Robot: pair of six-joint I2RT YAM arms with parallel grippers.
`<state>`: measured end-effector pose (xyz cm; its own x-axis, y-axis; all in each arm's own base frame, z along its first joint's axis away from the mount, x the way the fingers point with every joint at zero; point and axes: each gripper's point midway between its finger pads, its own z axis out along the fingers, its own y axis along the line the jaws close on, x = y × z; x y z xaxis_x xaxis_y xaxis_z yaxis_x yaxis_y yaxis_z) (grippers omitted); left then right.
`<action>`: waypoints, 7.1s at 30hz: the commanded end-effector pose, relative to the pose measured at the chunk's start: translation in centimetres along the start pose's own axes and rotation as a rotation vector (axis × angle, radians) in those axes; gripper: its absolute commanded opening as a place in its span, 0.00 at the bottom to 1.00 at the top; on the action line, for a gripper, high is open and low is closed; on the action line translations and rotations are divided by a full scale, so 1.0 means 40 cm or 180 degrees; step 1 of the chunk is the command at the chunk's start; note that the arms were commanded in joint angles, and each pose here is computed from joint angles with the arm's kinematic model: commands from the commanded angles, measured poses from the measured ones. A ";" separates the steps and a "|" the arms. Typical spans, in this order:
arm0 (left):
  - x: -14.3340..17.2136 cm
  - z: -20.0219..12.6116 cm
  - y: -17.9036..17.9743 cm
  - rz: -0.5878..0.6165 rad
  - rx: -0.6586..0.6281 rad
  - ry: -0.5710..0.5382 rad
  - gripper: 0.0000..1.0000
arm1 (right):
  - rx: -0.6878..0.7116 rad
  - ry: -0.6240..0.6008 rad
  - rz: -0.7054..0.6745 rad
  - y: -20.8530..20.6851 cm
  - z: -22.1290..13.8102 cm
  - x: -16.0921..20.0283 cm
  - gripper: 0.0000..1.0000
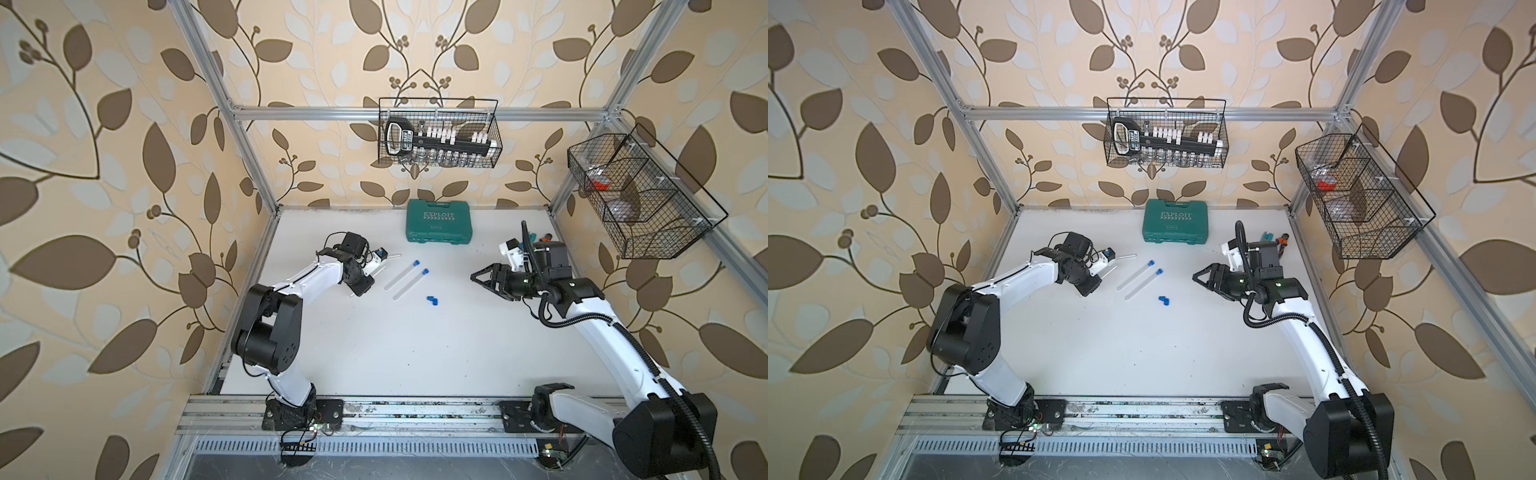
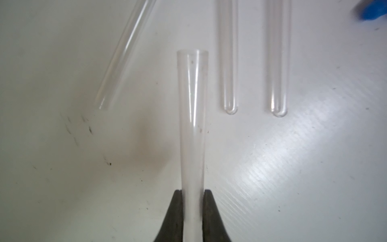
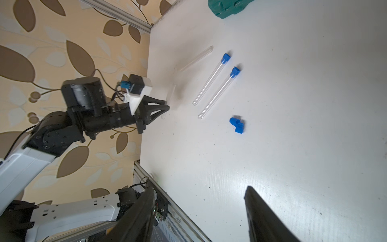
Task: Insert stoppers into test tubes
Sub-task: Pick up the test tube at the center of the board, then adjust the test tube, then pick up the stopper from the center of the board.
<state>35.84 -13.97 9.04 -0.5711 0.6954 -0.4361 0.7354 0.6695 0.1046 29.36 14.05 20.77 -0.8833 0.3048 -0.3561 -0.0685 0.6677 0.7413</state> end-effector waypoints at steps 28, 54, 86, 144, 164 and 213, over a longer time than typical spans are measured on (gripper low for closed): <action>-0.139 -0.165 -0.311 0.1527 0.0831 -0.1312 0.12 | -0.0501 0.1222 -0.0222 0.231 0.305 0.139 0.44; -0.152 -0.167 -0.309 0.1555 0.0787 -0.1345 0.22 | -0.0537 0.1248 -0.0158 0.232 0.321 0.144 0.09; -0.167 -0.207 -0.320 0.1180 0.0729 -0.1831 0.31 | -0.0777 0.1187 -0.0151 0.278 0.270 0.133 0.04; -0.111 -0.129 -0.047 -0.0019 -0.0563 -0.1535 0.00 | 0.1135 0.0168 -0.1845 -0.037 0.244 0.010 0.50; -0.116 -0.143 -0.018 -0.0004 -0.0783 -0.1544 0.00 | 0.1959 0.0699 -0.0742 -0.183 0.411 0.171 0.48; -0.109 -0.151 -0.029 0.0146 -0.0802 -0.1579 0.00 | 0.2133 0.0698 -0.0933 -0.189 0.397 0.146 0.14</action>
<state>35.42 -16.01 14.87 -0.3070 0.5638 -0.7667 0.6137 0.7330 0.2933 33.08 22.62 2.74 -0.9519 -0.0360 -0.3043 -0.0754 0.9901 0.1188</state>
